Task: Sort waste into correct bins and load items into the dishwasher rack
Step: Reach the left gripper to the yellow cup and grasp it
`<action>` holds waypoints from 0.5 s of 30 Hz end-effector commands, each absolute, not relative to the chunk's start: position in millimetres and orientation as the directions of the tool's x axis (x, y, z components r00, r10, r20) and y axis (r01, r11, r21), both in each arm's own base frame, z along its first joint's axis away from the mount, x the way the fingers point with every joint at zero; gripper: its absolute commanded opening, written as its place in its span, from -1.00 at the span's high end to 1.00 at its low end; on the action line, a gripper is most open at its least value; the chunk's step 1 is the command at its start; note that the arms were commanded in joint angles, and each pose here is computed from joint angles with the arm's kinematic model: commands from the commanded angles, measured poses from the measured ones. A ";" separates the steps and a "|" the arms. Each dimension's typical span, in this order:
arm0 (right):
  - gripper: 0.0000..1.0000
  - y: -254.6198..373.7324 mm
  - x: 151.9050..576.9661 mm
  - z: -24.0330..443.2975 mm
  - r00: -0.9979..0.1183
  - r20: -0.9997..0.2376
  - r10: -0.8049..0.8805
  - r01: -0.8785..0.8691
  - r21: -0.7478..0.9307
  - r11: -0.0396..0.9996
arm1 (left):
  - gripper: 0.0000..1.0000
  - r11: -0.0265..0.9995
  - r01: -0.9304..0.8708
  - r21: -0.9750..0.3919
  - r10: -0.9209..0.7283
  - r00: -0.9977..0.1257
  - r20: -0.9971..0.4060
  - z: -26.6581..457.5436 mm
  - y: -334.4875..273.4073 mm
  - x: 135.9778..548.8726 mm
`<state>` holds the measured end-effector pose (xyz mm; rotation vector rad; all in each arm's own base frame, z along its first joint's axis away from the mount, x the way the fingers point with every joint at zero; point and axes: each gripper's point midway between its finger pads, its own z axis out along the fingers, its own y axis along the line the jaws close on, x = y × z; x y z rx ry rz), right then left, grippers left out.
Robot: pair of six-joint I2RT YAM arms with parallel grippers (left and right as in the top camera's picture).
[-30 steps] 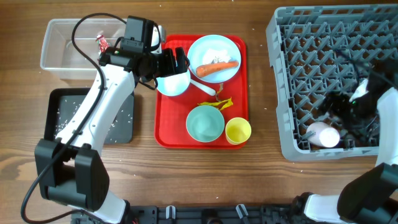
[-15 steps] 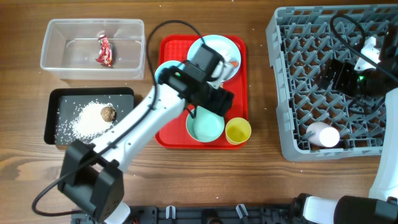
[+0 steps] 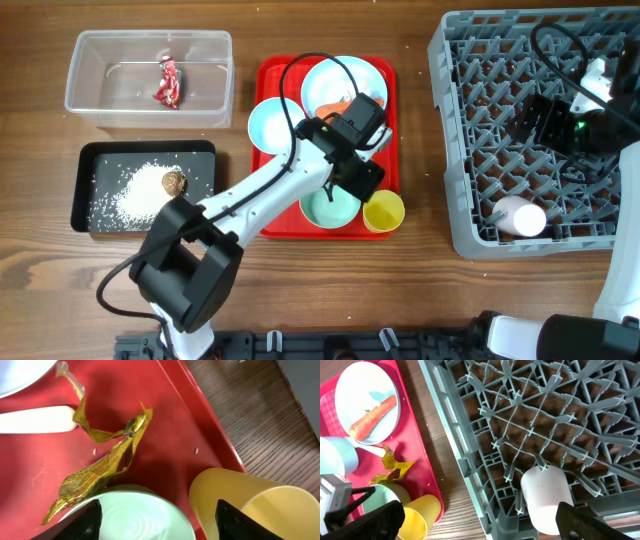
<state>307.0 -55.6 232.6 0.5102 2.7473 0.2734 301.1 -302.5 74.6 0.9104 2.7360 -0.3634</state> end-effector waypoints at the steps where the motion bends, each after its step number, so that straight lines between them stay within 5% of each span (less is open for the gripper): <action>1: -0.99 -54.4 310.1 240.7 -0.879 -0.318 0.354 0.285 0.244 0.927 | -0.43 0.741 0.650 -0.167 0.594 -0.751 -0.288 70.0 -315.6 287.5; 15: -0.99 -54.3 309.9 240.6 -0.880 -0.318 0.353 0.284 0.244 0.927 | -0.58 0.763 0.625 -0.165 0.550 -0.761 -0.343 103.1 -312.3 314.7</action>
